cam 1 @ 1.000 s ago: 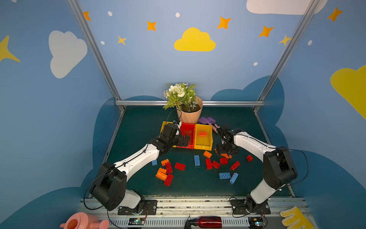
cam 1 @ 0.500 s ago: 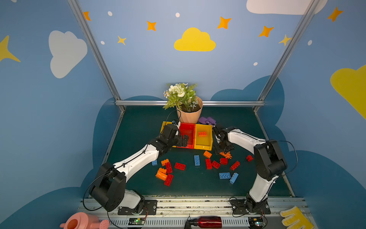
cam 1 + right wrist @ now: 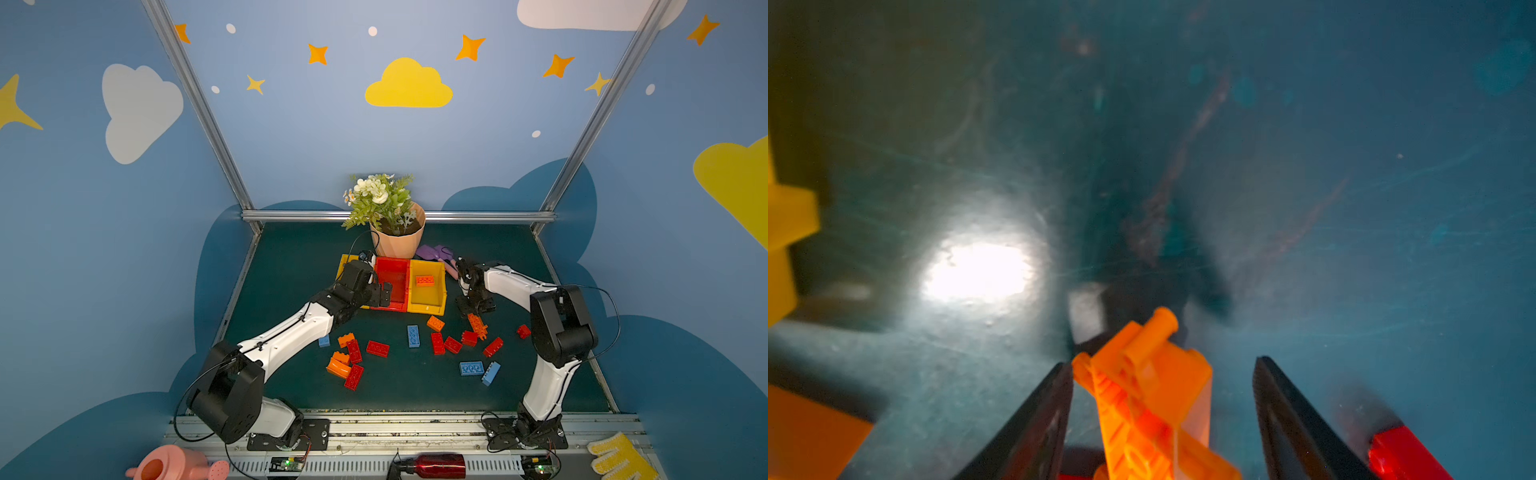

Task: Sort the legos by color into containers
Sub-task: 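Grasp the long orange plate with pegs using the right gripper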

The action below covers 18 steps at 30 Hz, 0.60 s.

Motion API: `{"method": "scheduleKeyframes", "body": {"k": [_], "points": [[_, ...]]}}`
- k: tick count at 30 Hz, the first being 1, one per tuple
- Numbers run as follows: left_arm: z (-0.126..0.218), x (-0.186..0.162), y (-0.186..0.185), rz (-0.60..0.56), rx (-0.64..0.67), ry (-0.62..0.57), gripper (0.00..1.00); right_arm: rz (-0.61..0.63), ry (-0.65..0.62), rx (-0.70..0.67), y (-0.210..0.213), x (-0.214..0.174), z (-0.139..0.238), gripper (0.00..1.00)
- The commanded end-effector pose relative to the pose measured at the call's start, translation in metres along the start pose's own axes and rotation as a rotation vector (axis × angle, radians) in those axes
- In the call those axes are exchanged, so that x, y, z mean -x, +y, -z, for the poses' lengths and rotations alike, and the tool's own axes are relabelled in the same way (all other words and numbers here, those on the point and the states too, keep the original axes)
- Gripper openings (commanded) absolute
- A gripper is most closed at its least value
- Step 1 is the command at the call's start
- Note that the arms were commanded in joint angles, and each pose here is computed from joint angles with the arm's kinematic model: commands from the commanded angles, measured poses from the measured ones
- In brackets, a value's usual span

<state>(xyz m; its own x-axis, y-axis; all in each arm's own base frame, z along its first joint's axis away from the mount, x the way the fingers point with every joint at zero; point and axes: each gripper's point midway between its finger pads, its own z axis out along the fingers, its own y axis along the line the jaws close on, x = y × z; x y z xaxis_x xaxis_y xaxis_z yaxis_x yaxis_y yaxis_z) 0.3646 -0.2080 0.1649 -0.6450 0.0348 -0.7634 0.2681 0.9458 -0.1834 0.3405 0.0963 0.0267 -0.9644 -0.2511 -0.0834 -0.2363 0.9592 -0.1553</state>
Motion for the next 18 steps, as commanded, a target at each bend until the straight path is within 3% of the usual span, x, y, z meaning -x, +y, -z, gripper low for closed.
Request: {"method": "scheduleKeyframes", "body": {"k": [1,7,18], "points": [[0.001,0.011,0.000,-0.016,0.011,-0.016,1.00,-0.037,0.010,0.022,-0.002,0.001,0.001,0.68],[-0.003,0.017,-0.004,-0.016,0.003,-0.018,1.00,-0.078,-0.017,0.048,-0.006,-0.002,0.021,0.76],[-0.004,0.009,-0.010,0.004,-0.037,0.008,1.00,-0.130,-0.045,0.090,-0.004,-0.018,0.039,0.77]]}}
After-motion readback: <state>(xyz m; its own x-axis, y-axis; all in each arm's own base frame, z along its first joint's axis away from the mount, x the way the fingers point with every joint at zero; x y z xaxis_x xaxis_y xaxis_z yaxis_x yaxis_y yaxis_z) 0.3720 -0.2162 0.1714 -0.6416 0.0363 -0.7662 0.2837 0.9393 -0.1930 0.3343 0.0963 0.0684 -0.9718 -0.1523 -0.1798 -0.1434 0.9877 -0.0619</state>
